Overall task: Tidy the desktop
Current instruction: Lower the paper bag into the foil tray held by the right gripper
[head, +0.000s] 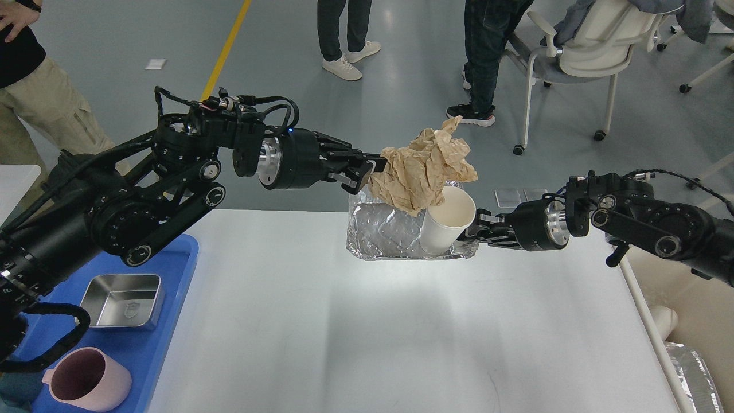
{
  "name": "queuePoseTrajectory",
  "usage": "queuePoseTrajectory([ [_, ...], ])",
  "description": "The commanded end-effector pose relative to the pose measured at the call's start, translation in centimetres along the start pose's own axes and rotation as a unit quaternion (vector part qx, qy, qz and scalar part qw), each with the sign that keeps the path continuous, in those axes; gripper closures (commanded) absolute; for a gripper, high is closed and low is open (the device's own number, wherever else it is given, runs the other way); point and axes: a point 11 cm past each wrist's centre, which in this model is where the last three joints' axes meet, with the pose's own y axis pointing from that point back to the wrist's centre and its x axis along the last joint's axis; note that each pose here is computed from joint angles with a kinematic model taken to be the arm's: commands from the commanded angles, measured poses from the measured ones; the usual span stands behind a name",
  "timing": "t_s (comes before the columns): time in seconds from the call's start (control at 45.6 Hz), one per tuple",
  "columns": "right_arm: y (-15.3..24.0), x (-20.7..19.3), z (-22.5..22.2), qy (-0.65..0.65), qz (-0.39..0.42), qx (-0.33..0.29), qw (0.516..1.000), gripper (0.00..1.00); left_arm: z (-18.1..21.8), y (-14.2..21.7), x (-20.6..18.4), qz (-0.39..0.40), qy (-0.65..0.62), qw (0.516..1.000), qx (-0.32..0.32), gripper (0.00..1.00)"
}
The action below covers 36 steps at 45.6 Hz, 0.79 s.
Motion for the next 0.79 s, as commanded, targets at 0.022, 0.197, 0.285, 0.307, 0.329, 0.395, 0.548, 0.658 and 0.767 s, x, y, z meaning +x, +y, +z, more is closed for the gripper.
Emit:
queuePoseTrajectory([
  [0.022,0.3,0.2,0.2,-0.001,0.003,-0.002,1.0,1.0,0.4,-0.3,0.0,0.001,0.002,1.0,-0.008,0.87],
  [0.197,0.3,0.2,0.3,-0.001,0.004,-0.003,1.0,1.0,0.0,0.1,-0.1,0.001,0.005,1.0,-0.005,0.84],
  [0.285,0.3,0.2,0.2,-0.001,0.005,-0.002,1.0,1.0,-0.1,0.3,0.1,0.005,0.007,1.0,-0.004,0.82],
  [0.307,0.3,0.2,0.2,-0.001,0.005,-0.002,1.0,1.0,-0.1,0.3,0.1,0.006,0.007,1.0,-0.004,0.81],
  [0.329,0.3,0.2,0.2,-0.001,0.005,-0.002,1.0,1.0,-0.1,0.4,0.2,0.007,0.007,1.0,-0.006,0.81],
  [0.395,0.4,0.2,0.3,-0.002,0.005,-0.003,1.0,1.0,-0.1,0.5,0.3,0.008,0.008,1.0,-0.005,0.76],
  [0.548,0.4,0.3,0.3,-0.003,0.006,-0.003,1.0,1.0,-0.5,0.8,-0.1,-0.001,0.01,1.0,0.001,0.61],
  [0.658,0.5,0.4,0.4,-0.003,0.008,-0.003,1.0,1.0,-1.4,1.7,-0.8,-0.009,0.015,1.0,0.01,0.51],
  [0.767,0.7,0.5,0.6,-0.004,0.011,-0.004,1.0,1.0,-1.9,2.4,-2.1,-0.017,0.027,0.999,0.016,0.38],
])
